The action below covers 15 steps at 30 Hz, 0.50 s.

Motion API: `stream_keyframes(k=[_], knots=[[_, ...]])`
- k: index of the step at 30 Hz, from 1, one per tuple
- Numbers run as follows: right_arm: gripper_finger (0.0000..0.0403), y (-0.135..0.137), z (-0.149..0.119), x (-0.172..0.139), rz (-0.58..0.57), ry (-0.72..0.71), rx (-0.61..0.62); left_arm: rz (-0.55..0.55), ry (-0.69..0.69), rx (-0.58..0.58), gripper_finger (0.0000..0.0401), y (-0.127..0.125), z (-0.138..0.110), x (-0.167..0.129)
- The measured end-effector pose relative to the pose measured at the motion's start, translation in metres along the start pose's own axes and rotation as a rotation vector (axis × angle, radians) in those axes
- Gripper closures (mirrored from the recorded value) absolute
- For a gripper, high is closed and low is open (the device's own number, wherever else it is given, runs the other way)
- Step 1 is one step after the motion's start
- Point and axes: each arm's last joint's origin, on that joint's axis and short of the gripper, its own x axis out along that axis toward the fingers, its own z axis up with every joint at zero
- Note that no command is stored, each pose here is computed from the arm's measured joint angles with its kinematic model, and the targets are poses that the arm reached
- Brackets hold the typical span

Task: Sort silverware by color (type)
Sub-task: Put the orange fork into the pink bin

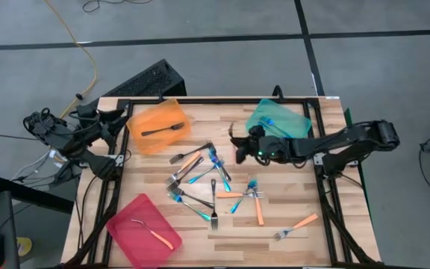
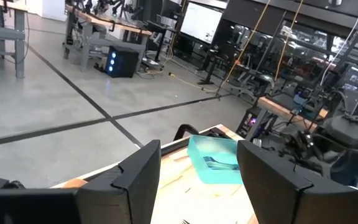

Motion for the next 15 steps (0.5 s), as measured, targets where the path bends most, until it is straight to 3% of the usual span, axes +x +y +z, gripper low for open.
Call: stream_keyframes(k=[3, 9, 15], knots=[[0.0368, 0.006, -0.003, 0.018, 0.028, -0.074, 0.044, -0.003, 0.002, -0.001, 0.0205, 0.0, 0.0, 0.0], [0.0368, 0.027, -0.015, 0.063, 0.024, -0.042, -0.003, -0.007, 0.005, -0.019, 0.0205, 0.0, 0.0, 0.0], [0.0368, 0.066, -0.022, 0.111, 0.184, 0.024, -0.1, 0.008, -0.006, -0.021, 0.0205, 0.0, 0.0, 0.0]])
